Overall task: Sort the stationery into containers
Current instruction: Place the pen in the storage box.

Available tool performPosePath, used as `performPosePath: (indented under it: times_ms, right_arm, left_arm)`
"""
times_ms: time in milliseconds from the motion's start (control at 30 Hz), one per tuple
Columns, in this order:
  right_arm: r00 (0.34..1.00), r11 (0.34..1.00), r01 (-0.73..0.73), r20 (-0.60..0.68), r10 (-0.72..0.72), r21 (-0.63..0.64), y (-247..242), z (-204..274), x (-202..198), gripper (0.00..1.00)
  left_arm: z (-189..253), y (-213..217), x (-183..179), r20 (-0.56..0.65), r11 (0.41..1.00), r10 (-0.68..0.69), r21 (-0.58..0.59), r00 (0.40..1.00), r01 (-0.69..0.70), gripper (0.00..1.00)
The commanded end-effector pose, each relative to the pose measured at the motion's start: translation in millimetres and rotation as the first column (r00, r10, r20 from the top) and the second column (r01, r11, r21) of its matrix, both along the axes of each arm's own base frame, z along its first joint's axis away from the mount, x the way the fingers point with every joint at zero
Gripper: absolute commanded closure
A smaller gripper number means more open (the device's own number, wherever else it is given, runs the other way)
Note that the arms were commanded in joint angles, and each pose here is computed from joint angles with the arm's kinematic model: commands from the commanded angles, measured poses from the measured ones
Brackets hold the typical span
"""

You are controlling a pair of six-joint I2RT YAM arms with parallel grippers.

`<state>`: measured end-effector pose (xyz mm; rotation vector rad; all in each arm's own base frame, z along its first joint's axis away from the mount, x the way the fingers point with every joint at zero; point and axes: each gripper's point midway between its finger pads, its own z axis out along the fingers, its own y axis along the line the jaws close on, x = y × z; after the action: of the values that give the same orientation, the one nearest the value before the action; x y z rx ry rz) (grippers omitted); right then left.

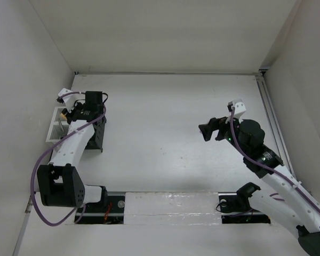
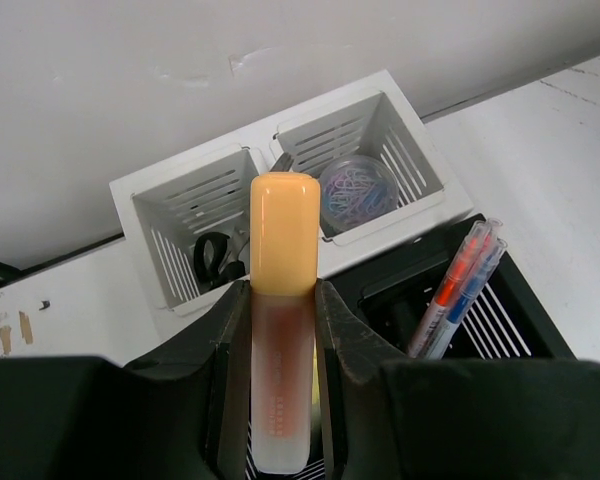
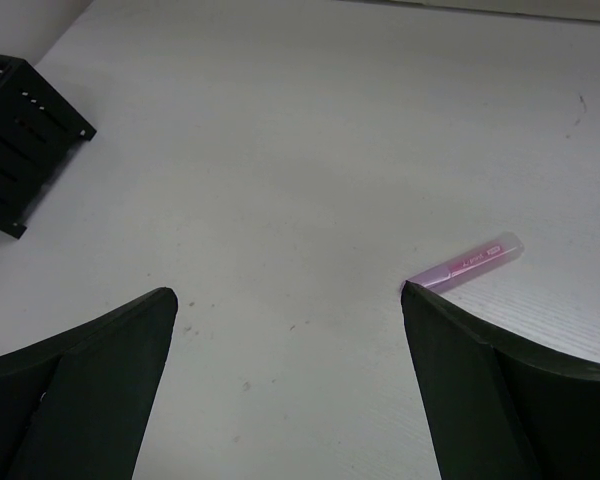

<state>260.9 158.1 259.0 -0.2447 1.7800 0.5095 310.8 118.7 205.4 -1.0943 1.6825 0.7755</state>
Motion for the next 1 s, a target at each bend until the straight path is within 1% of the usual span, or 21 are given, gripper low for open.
performPosePath:
  times_ms: [0,133,233,433,600,700,867,933,967]
  right_arm:
    - [0.998,0.999,-0.031,0.062,0.03,0.027,6.3,16.9,-0.8,0.0]
    - [0.998,0.999,-0.032,0.062,0.03,0.027,6.3,16.9,-0.8,0.0]
    - [0.997,0.999,-0.032,0.07,0.03,0.031,5.5,19.6,-2.0,0.0]
    - [0.997,0.999,-0.041,0.069,0.039,0.032,6.9,19.6,-2.9,0.0]
    - [0.996,0.998,-0.05,0.077,0.047,0.037,8.7,19.9,-5.2,0.0]
    - [0.995,0.998,-0.052,0.082,0.049,0.029,8.4,19.9,-5.1,0.0]
    - [0.995,0.998,-0.052,0.082,0.049,0.029,8.4,19.9,-5.1,0.0]
    - [0.995,0.998,-0.052,0.082,0.049,0.029,8.4,19.9,-5.1,0.0]
    - [0.995,0.998,-0.052,0.082,0.049,0.029,8.4,19.9,-5.1,0.0]
  left_arm:
    - [9.9,2.8,0.2,0.05,0.999,0.033,0.003,0.998,-0.033,1.0]
    - [3.8,-2.7,12.0,0.042,1.0,-0.01,-0.02,0.999,0.011,1.0]
    - [-2.5,-2.8,12.3,0.014,1.0,-0.011,-0.018,1.0,0.011,1.0]
    - [-5.5,-2.1,14.0,0.004,1.0,0.0,-0.014,1.0,0.0,1.0]
    - [-6.6,-3.4,16.0,-0.005,1.0,-0.007,-0.022,1.0,0.007,0.93]
    - [-6.6,-3.4,16.0,-0.005,1.0,-0.007,-0.022,1.0,0.007,0.85]
    - [-6.6,-5.4,17.8,0.007,0.999,-0.023,-0.033,1.0,0.023,0.8]
    - [-3.7,-6.4,19.1,0.018,0.999,-0.033,-0.038,0.999,0.033,0.74]
    - [-3.7,-6.4,19.1,0.019,0.999,-0.033,-0.038,0.999,0.033,0.74]
